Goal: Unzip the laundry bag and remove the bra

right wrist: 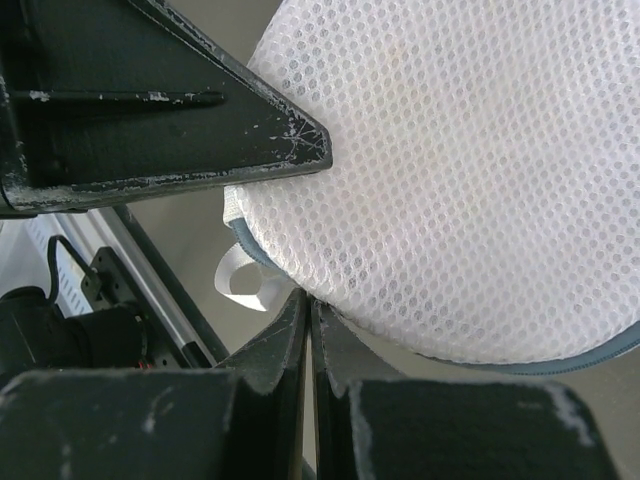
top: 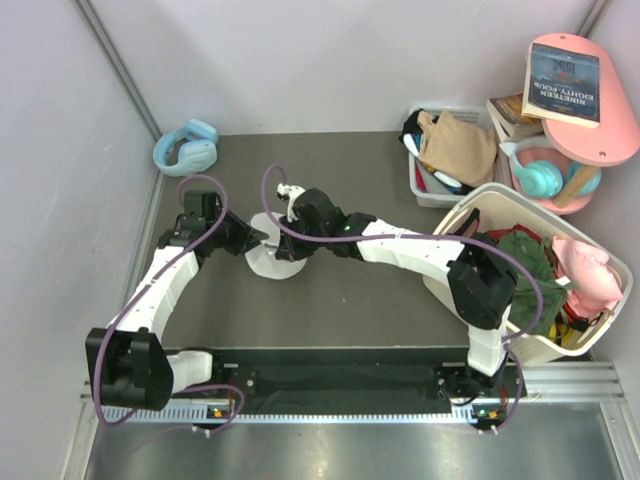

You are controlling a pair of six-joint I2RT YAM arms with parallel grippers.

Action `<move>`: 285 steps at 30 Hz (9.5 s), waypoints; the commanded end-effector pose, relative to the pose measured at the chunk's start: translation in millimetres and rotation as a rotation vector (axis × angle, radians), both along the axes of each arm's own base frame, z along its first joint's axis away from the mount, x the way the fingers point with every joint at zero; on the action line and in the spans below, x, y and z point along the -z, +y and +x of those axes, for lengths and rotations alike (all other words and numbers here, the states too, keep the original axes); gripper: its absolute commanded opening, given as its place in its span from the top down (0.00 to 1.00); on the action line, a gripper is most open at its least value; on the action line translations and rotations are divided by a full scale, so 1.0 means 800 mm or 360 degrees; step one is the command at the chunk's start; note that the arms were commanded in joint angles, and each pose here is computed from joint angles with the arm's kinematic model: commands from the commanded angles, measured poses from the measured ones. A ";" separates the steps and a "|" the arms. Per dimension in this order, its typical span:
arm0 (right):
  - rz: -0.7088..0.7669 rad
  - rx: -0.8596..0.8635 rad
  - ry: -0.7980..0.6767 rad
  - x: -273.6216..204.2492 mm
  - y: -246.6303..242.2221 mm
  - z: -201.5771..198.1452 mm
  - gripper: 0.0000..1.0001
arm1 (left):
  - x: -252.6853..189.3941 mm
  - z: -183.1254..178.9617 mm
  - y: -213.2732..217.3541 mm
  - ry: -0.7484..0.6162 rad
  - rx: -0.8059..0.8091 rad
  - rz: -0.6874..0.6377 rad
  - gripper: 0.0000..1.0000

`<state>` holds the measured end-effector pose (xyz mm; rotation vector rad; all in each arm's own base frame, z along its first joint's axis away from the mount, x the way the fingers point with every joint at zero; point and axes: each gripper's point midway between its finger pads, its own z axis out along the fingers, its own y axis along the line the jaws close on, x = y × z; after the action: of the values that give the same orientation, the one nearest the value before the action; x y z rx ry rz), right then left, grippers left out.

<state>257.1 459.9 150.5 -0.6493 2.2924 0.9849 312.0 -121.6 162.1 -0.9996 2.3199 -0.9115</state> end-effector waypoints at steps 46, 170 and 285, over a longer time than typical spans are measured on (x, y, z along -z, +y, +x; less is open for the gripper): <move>0.0524 0.0257 0.0085 -0.059 -0.091 0.027 0.46 | -0.032 0.012 -0.003 -0.0226 0.0160 -0.0070 1.00; -0.0069 0.0023 -0.0098 0.002 -0.045 -0.024 1.00 | 0.019 0.005 -0.080 -0.0159 0.0465 -0.0214 0.66; -0.0014 -0.0118 0.0079 0.015 -0.022 -0.006 1.00 | 0.004 0.016 -0.028 -0.0131 0.0567 0.0195 0.22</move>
<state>255.1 415.2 113.3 -0.6840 2.4092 0.9467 342.5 -140.0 147.8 -0.4633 2.5429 -0.8289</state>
